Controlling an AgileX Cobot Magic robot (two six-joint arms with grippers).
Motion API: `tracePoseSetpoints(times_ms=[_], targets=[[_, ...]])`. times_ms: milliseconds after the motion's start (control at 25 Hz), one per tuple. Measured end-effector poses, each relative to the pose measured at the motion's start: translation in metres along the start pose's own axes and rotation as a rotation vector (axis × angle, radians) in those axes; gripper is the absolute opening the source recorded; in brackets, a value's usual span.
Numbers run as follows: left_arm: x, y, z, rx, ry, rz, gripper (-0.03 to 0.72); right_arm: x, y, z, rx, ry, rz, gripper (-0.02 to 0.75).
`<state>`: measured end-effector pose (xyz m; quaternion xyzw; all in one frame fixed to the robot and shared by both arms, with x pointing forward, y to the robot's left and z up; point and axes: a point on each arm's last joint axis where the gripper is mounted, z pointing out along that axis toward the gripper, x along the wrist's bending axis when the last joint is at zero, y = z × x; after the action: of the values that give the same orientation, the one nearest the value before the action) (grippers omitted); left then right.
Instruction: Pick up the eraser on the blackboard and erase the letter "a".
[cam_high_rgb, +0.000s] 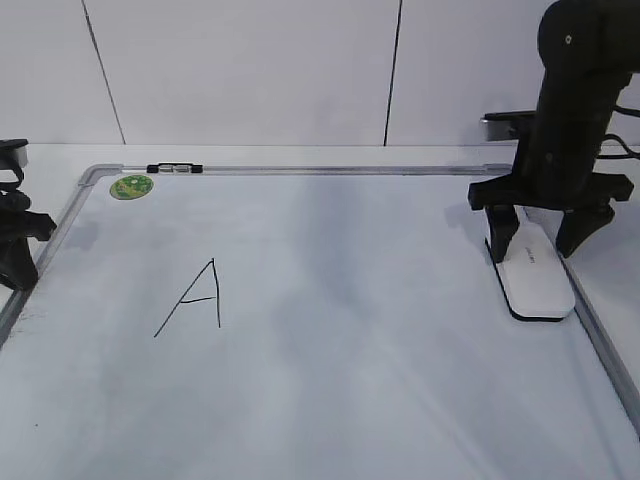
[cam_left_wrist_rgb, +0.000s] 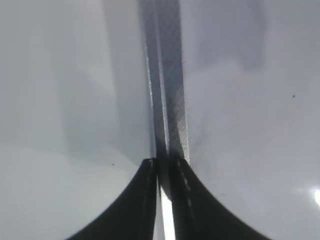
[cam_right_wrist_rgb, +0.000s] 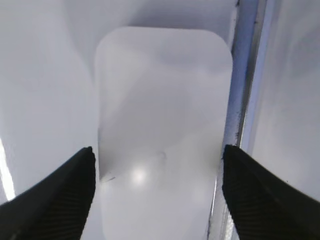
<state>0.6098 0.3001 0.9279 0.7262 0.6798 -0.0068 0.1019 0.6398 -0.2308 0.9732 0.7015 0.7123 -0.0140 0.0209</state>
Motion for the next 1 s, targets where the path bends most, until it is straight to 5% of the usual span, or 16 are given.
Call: tracePoseSetpoints(times_ms=[560, 840, 1000], targets=[[0.0, 0.0, 0.0, -0.002, 0.001, 0.0, 0.105, -0.009, -0.021, -0.079, -0.196, 0.011, -0.016, 0.621], [0.0, 0.001, 0.001, -0.009, 0.002, 0.0, 0.36, -0.012, -0.03, -0.099, -0.243, 0.017, -0.018, 0.612], [0.0, 0.006, -0.005, -0.021, 0.003, 0.005, 0.426, -0.012, -0.031, -0.102, -0.248, 0.022, -0.017, 0.602]])
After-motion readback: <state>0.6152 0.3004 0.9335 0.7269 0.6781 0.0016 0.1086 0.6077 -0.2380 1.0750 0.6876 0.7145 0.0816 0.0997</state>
